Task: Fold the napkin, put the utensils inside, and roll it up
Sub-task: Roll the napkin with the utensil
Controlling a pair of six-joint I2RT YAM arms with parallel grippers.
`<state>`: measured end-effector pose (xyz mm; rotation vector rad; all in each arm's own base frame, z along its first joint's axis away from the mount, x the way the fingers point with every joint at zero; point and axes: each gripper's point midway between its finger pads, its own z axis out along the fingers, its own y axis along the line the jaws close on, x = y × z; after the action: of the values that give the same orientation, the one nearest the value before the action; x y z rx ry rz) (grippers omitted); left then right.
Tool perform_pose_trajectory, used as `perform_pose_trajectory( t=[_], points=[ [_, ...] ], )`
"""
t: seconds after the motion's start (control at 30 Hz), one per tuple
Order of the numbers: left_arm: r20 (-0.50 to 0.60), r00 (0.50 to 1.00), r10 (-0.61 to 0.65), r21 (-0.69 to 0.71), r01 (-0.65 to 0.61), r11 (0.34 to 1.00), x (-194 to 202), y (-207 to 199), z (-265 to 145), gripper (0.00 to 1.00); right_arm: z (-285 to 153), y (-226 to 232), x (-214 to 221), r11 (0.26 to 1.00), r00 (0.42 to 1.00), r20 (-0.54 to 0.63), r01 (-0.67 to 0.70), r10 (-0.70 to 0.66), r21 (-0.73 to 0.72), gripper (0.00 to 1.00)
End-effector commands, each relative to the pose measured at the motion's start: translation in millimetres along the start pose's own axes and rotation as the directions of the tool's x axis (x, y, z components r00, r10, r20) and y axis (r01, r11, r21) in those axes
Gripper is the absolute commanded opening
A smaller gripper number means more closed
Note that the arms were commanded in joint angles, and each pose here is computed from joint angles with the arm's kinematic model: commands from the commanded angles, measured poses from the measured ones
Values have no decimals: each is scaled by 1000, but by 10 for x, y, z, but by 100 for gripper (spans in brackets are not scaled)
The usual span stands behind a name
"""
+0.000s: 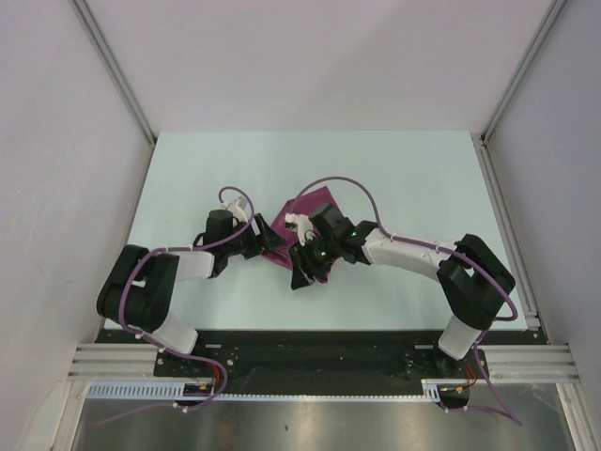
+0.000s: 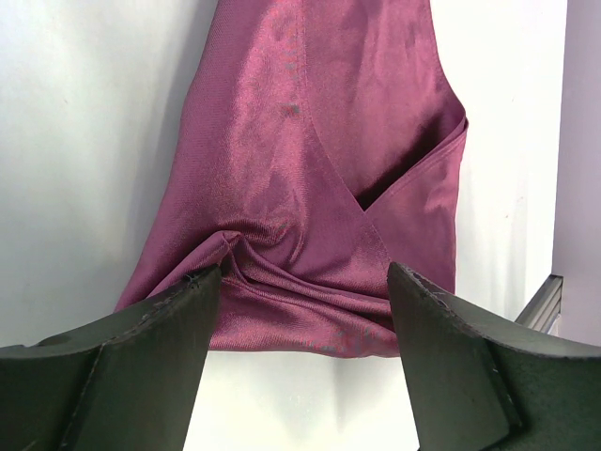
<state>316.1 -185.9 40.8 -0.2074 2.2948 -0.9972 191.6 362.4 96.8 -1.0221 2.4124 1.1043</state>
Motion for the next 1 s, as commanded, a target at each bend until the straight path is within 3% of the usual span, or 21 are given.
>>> perform_pose_trajectory(
  t=[0.0, 0.2, 0.5, 0.8, 0.97],
  points=[
    [-49, 999, -21, -196, 11, 981, 195, 510, -39, 80, 92, -28, -285, 980, 982, 128, 120, -141, 161, 56],
    [-46, 999, -20, -191, 11, 981, 178, 488, -47, 80, 13, -2, -551, 926, 922, 218, 253, -319, 281, 65],
    [-48, 999, -20, -186, 11, 983, 168, 467, -46, 80, 138, -482, -601, 851, 897, 162, 313, -411, 422, 67],
    [-46, 999, -18, -182, 9, 983, 142, 443, -48, 80, 358, -669, -590, 854, 900, 131, 336, -416, 398, 62],
    [-45, 999, -16, -181, 7, 983, 145, 440, -56, 80, 397, -784, -566, 858, 910, 118, 323, -397, 400, 50]
  ],
)
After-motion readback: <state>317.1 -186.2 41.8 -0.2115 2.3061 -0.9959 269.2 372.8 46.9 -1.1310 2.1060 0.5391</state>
